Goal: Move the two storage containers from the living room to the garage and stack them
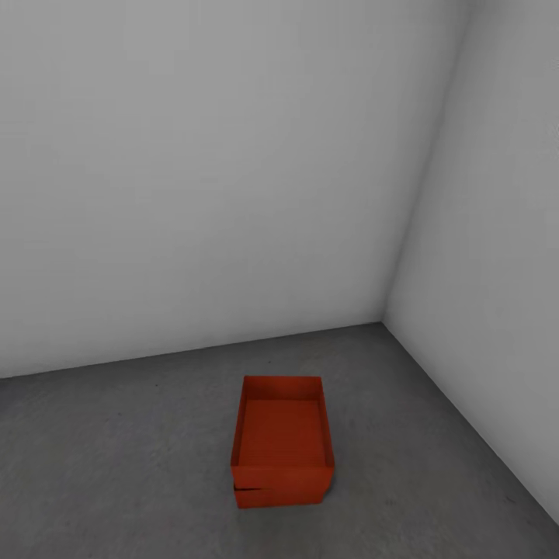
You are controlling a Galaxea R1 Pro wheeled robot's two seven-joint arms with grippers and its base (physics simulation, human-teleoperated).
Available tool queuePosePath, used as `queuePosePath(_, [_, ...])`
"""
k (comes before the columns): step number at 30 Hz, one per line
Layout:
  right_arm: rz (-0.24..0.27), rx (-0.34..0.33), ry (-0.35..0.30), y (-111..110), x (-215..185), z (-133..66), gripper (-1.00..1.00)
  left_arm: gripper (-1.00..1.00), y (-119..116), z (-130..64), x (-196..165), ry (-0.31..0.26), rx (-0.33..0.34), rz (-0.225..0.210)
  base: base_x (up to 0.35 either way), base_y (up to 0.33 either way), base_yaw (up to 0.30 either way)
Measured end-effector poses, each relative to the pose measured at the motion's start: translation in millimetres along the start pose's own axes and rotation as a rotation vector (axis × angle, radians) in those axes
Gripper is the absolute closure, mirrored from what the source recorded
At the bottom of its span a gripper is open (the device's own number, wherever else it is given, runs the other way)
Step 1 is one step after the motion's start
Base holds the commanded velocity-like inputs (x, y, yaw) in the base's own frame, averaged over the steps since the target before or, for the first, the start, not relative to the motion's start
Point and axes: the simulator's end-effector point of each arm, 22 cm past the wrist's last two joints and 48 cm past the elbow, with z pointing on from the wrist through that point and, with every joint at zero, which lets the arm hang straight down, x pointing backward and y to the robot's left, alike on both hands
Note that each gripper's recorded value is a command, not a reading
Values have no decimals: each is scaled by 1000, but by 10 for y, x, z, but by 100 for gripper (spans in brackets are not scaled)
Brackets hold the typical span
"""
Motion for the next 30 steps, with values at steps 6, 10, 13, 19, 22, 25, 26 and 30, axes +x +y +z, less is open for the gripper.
queuePosePath(6, [-3,-1,2,2,6,0,-100,-100,1,0,-1,0,0,0,0,0,0])
queuePosePath(10, [-8,-2,3,7,8,0,-100,-100,0,0,-1,0,0,0,0,0,0])
queuePosePath(13, [-11,-2,4,8,10,-1,-100,-100,0,0,0,0,0,1,0,0,0])
queuePosePath(19, [-9,-1,5,5,12,-1,-100,-100,0,0,-1,0,0,0,0,0,0])
queuePosePath(22, [-13,-2,4,7,7,0,-100,-100,0,0,-1,0,0,0,0,0,0])
queuePosePath(25, [-16,-4,3,19,5,0,-100,-100,0,0,-1,0,0,0,0,0,0])
queuePosePath(26, [-16,-5,3,21,5,0,-100,-100,0,0,-1,0,0,0,0,0,0])
queuePosePath(30, [-17,-5,3,25,3,0,-100,-100,0,0,-1,0,0,0,0,0,0])
